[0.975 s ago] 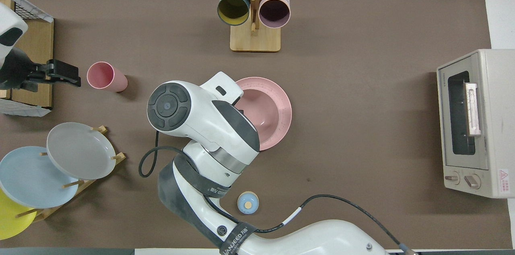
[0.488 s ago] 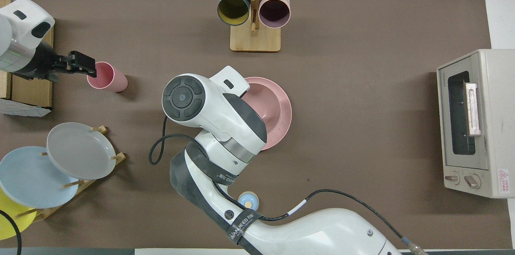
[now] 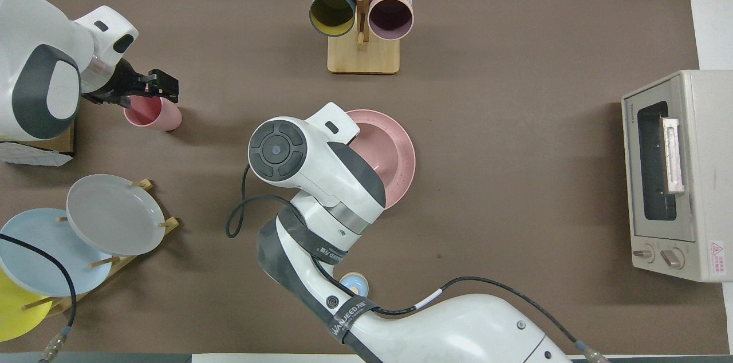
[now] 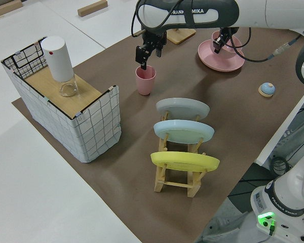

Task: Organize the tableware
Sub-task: 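Hold the bowl on the plate while the left gripper grasps the cup, then open the right gripper off the bowl while the left gripper lifts the cup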

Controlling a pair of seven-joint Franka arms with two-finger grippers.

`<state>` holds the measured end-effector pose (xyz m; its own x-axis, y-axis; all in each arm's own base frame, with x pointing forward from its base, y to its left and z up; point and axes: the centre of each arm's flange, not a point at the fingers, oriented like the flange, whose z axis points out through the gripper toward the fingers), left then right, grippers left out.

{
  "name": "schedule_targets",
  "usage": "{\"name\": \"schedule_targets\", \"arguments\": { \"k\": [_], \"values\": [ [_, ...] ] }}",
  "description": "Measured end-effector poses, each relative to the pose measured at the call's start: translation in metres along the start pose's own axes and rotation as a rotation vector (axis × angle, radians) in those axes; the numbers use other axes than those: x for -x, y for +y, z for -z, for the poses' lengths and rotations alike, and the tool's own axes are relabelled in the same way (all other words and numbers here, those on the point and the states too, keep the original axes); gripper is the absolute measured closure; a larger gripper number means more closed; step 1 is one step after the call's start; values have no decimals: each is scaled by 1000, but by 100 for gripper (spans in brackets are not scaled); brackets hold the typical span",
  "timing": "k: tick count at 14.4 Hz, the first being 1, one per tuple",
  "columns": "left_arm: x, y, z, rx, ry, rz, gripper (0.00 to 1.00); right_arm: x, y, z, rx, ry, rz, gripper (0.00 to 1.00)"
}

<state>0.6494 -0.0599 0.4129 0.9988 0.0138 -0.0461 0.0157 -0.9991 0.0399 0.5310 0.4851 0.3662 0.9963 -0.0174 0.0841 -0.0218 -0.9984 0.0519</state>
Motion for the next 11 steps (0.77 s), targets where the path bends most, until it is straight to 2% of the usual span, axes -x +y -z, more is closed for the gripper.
{"name": "schedule_targets", "arguments": {
  "k": [8, 10, 11],
  "values": [
    [-4, 1, -24, 0, -18, 56, 4, 8, 3, -8, 0, -9, 4, 95],
    [-4, 1, -28, 1, -11, 61, 7, 11, 2, -11, -11, -19, -1, 95],
    [-3, 2, -32, 2, -8, 60, 11, 12, 3, -12, -11, -23, -1, 95]
  ]
}}
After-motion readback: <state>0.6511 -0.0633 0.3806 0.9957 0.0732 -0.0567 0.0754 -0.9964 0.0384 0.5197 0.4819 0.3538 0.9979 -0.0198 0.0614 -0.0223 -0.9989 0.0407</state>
